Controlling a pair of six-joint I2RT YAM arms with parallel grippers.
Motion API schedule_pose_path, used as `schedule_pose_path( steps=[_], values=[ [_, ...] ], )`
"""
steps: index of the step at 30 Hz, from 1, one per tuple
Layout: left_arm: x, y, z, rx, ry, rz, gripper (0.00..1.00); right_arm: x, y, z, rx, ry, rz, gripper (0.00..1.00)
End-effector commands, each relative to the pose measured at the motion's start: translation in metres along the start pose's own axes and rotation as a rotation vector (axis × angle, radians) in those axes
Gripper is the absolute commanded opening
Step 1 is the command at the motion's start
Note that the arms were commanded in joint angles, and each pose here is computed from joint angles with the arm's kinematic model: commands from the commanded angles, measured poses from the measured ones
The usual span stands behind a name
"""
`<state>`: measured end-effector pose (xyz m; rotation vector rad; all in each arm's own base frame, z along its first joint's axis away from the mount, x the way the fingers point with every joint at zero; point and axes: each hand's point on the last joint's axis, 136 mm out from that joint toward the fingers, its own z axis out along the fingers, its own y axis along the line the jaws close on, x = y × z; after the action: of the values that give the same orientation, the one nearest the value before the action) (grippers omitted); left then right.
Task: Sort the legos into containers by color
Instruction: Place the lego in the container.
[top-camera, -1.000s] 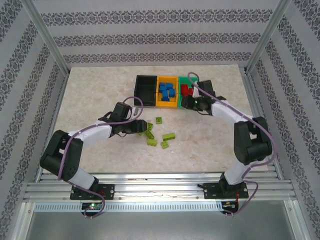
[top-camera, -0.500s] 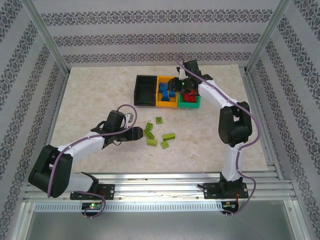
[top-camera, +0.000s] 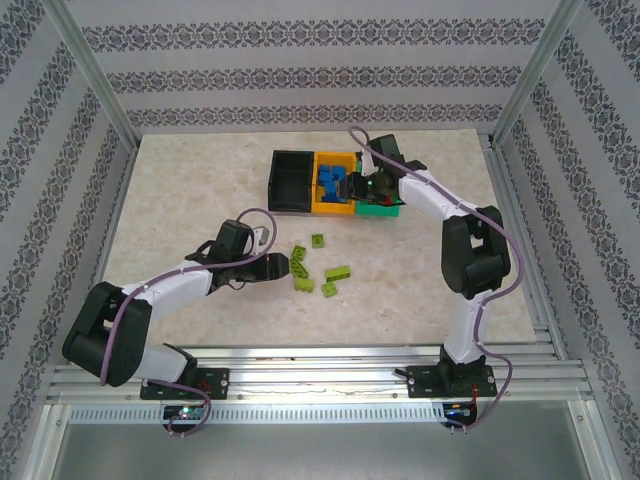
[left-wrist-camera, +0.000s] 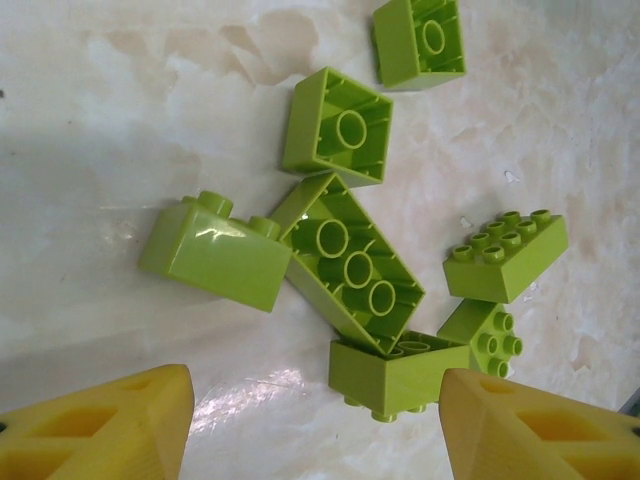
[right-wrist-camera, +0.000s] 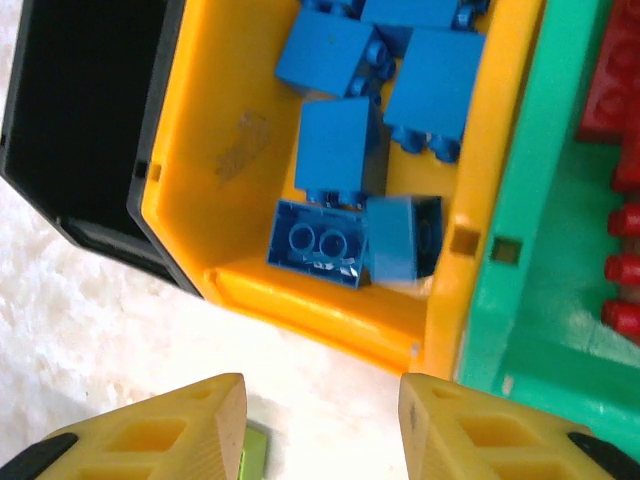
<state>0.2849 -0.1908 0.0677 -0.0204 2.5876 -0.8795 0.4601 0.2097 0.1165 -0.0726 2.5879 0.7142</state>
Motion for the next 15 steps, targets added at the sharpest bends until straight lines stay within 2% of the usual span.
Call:
schedule_pose_path(
  steps=[1, 8, 15],
  values=[
    [-0.016, -0.014, -0.006, 0.041, -0.049, 0.024, 0.66, -0.002, 0.013, -0.024, -0.024, -0.058, -0.016, 0.45],
    [-0.012, -0.011, -0.002, 0.036, -0.026, 0.019, 0.66, 0.028, -0.005, -0.046, 0.02, -0.079, -0.009, 0.45],
    [-0.019, -0.015, 0.0, 0.039, -0.029, 0.029, 0.66, 0.077, -0.042, -0.071, 0.118, -0.142, 0.011, 0.46]
  ],
)
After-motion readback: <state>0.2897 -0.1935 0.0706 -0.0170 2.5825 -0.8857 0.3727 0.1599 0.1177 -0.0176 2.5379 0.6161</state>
